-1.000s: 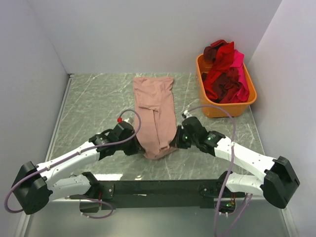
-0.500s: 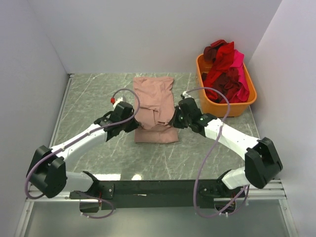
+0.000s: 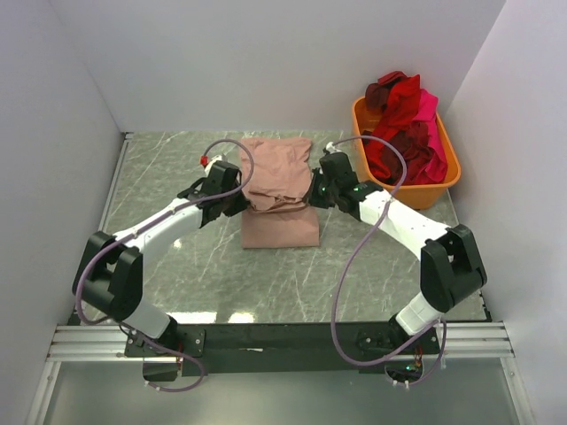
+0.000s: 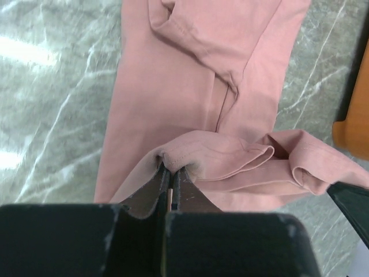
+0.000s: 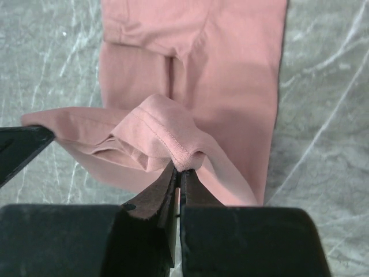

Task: Fold and stack the t-shirts
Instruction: Fold the tshirt, then neatly place the folded tshirt to the corner

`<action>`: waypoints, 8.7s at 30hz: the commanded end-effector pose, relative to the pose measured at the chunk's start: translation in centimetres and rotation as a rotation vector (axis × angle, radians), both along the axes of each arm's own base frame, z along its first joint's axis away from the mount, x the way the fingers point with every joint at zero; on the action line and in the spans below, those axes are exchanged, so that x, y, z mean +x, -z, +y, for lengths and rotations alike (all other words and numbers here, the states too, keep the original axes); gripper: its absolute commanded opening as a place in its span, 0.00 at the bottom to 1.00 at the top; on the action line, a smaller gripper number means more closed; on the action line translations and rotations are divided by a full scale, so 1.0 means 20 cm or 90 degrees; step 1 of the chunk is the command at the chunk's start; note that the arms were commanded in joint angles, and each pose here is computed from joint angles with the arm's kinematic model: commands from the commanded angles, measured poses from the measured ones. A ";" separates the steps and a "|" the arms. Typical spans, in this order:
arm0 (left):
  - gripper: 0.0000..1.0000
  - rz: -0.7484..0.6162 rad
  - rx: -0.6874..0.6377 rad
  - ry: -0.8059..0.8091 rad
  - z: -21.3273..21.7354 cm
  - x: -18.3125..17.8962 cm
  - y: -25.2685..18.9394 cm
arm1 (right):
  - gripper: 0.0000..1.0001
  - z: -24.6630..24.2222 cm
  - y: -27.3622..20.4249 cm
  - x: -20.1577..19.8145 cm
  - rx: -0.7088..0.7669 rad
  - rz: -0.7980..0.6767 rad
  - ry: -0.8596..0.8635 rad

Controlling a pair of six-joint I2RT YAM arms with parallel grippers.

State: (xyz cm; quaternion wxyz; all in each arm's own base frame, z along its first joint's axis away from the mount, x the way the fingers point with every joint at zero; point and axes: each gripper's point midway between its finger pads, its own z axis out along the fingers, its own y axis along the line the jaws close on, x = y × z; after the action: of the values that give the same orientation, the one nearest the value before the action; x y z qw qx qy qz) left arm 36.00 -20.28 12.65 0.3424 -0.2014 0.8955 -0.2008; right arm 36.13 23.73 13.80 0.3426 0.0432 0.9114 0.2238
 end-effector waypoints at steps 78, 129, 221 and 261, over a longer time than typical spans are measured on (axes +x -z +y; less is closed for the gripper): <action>0.36 0.153 -0.047 0.072 0.06 -0.23 0.56 | 0.41 -0.13 0.58 -0.22 0.072 0.162 -0.056; 0.01 -0.106 -0.005 0.039 0.13 -0.16 -0.54 | 0.00 -0.36 -0.21 -0.41 -0.012 -0.029 -0.025; 0.01 0.098 0.313 0.084 0.47 0.52 0.34 | 0.91 -0.50 -0.32 -0.25 0.007 -0.156 -0.003; 0.99 -0.008 0.639 -0.268 1.94 1.19 -0.19 | 0.91 -0.69 -0.42 -0.44 -0.015 -0.169 0.101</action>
State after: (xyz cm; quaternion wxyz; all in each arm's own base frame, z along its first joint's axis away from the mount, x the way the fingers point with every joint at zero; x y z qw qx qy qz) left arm 60.00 17.95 12.42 0.3979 -0.1504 0.8520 0.3052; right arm 27.03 9.71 20.10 0.4528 0.0806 0.8712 0.1718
